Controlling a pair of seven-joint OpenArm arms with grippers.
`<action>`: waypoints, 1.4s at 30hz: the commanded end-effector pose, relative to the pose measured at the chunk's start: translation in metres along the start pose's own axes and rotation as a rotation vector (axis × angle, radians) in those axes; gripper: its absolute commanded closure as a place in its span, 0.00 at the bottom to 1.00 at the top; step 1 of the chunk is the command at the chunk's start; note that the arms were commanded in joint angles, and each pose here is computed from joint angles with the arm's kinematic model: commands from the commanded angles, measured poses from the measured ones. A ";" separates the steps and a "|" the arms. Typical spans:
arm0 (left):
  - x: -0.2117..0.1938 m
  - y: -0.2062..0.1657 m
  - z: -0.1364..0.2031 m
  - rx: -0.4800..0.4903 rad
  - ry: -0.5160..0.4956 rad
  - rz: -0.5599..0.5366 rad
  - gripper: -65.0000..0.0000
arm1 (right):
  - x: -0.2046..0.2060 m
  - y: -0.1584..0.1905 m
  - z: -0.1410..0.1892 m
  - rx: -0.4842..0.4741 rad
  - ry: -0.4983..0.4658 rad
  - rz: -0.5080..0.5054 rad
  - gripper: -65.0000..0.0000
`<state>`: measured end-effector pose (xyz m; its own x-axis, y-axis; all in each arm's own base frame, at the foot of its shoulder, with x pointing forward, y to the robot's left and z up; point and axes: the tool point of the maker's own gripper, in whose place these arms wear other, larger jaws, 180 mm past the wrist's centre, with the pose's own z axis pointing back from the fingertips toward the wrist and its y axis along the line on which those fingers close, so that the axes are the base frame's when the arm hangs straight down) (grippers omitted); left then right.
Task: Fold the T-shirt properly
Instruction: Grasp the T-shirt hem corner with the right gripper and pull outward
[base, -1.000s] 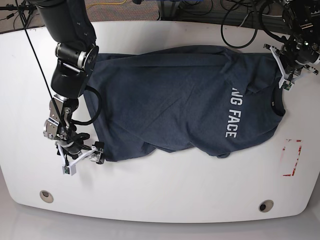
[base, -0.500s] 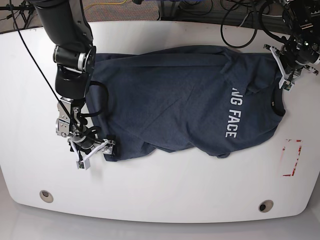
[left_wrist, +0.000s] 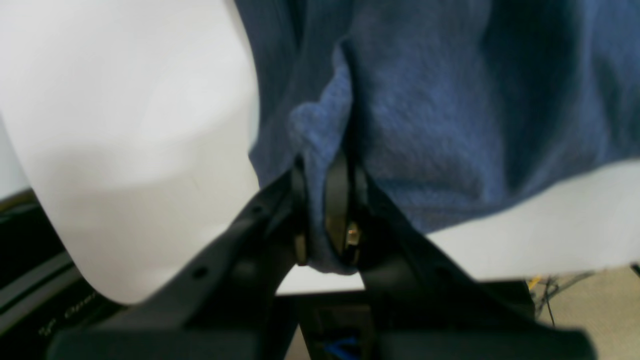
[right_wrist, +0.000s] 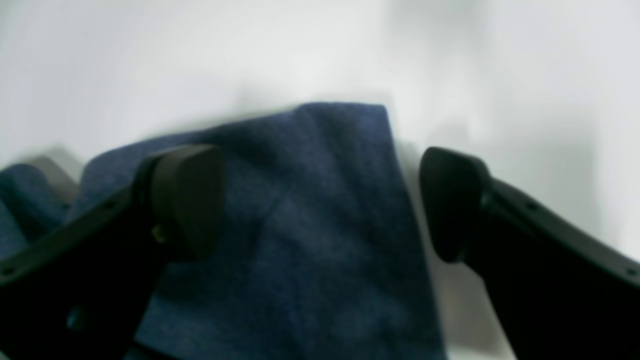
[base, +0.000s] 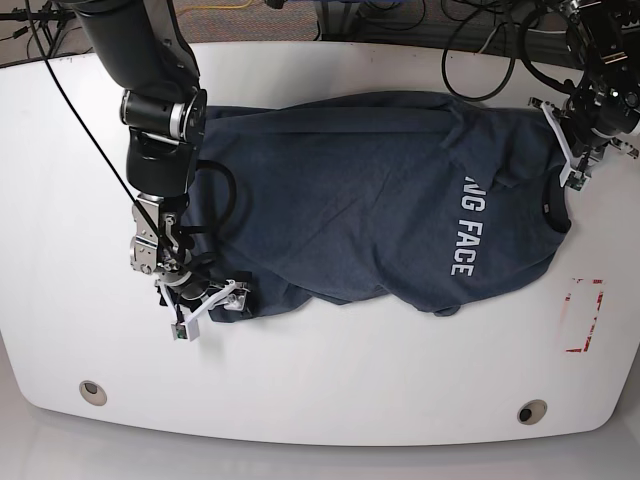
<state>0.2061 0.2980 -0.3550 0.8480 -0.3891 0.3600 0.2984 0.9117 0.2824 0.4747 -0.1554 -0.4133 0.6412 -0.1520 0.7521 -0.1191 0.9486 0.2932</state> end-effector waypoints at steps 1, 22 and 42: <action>0.006 0.007 0.005 0.024 -0.020 -0.011 1.00 | 0.019 0.011 -0.002 0.022 -0.036 0.004 0.10; 0.018 0.011 0.007 0.035 -0.051 -0.009 1.00 | 0.017 0.026 -0.007 0.046 -0.035 -0.006 0.80; 0.017 0.013 0.008 0.042 -0.048 -0.006 1.00 | 0.038 -0.047 0.021 -0.082 -0.058 0.037 1.00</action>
<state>0.2166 0.2972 -0.3484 0.8361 -0.3890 0.3868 0.2896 0.9119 0.2909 0.4669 -0.1888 -0.4182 0.6634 -0.1277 0.7373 -0.0892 0.9648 0.2474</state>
